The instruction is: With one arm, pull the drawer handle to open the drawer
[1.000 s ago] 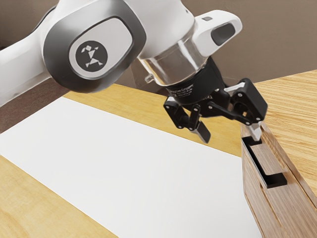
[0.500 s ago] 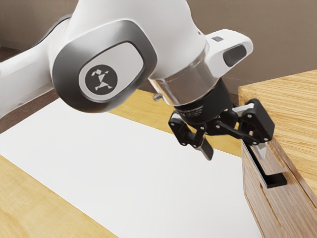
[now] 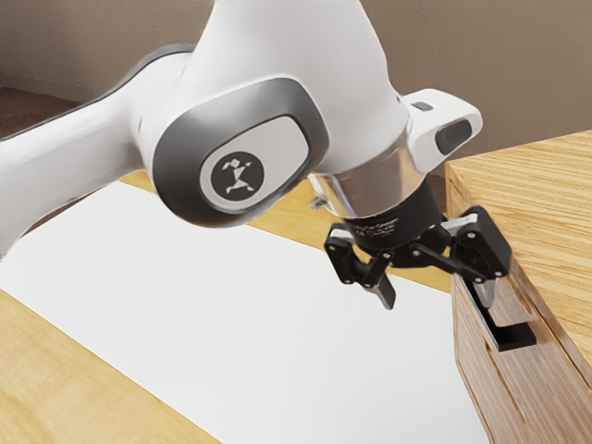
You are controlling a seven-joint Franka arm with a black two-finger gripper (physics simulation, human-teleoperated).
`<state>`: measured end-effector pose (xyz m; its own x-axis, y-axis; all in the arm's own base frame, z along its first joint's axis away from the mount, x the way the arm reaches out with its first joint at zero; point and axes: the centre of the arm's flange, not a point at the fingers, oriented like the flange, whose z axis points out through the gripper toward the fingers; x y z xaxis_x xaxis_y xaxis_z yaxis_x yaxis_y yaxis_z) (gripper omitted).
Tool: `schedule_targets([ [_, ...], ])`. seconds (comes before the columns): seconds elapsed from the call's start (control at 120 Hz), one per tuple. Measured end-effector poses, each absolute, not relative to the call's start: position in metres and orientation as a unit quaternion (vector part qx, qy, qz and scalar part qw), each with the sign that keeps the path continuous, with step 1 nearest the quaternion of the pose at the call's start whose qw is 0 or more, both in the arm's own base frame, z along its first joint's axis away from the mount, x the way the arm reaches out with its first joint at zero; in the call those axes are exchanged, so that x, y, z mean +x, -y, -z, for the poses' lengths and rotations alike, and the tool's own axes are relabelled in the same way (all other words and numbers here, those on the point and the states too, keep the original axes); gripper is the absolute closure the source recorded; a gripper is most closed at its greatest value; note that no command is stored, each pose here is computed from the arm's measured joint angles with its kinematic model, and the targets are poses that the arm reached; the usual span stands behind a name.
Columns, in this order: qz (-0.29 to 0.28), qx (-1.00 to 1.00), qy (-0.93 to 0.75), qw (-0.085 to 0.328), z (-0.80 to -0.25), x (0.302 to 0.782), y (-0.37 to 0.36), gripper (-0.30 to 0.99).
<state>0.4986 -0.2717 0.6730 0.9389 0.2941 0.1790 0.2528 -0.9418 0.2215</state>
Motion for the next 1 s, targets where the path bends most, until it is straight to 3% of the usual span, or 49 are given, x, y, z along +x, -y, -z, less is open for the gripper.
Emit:
schedule_targets([
  [0.533,-0.111,0.972,-0.189,0.084,-0.670,0.486,0.245,0.00],
  [1.0,-0.129,0.966,-0.216,0.056,-0.669,0.413,0.212,0.00],
])
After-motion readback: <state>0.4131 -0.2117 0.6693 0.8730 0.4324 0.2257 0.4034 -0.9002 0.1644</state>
